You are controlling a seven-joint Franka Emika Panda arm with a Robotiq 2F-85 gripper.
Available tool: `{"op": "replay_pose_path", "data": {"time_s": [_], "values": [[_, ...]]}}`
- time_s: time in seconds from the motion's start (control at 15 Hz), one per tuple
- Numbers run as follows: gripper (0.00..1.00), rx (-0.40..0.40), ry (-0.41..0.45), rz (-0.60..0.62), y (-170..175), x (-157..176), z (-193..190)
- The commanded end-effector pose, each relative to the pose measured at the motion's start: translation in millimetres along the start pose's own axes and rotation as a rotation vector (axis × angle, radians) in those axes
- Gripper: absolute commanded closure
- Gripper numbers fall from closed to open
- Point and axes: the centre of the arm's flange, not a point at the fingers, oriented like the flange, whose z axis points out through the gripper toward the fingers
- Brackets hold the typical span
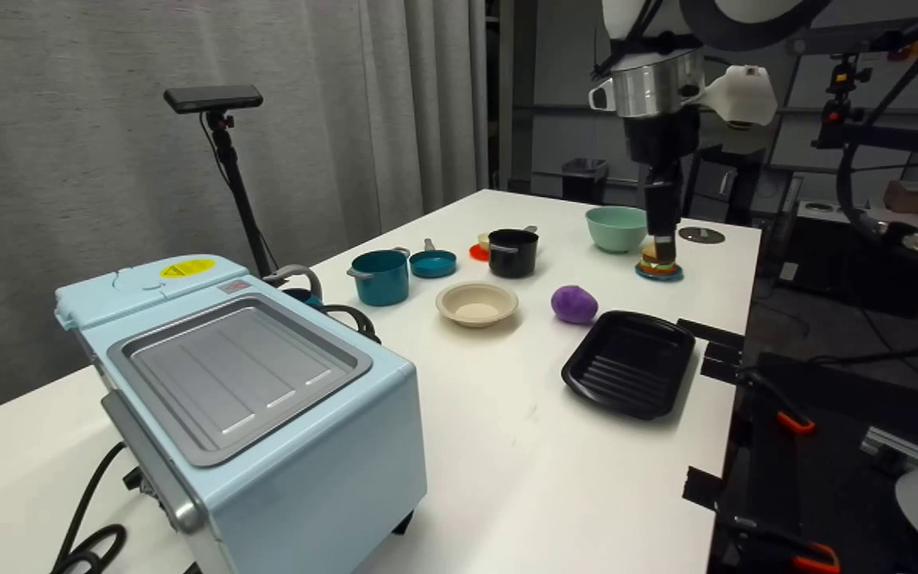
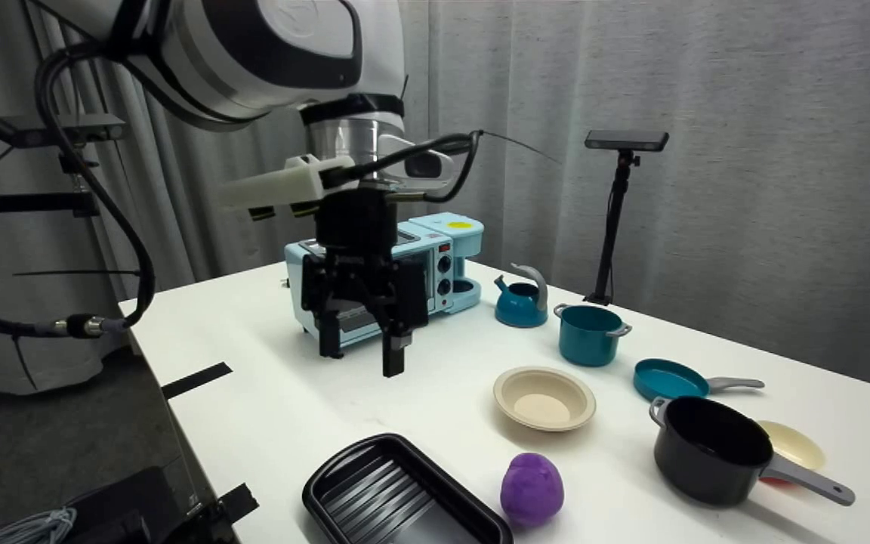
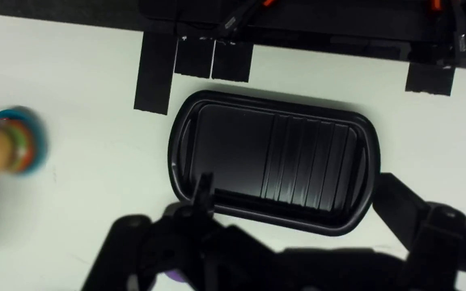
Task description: Put the purple ball in the cream white plate
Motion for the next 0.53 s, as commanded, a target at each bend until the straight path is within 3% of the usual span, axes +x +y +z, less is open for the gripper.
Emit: {"op": "replay_pose_path", "data": {"time_s": [0.0,0.27,0.47], "values": [[0.0,0.025,0.042,0.038,49,37,4],[0.0,0.046,0.11,0.088,90,80,15],[0.0,0.041,0.165,0.102,80,129,33]]}}
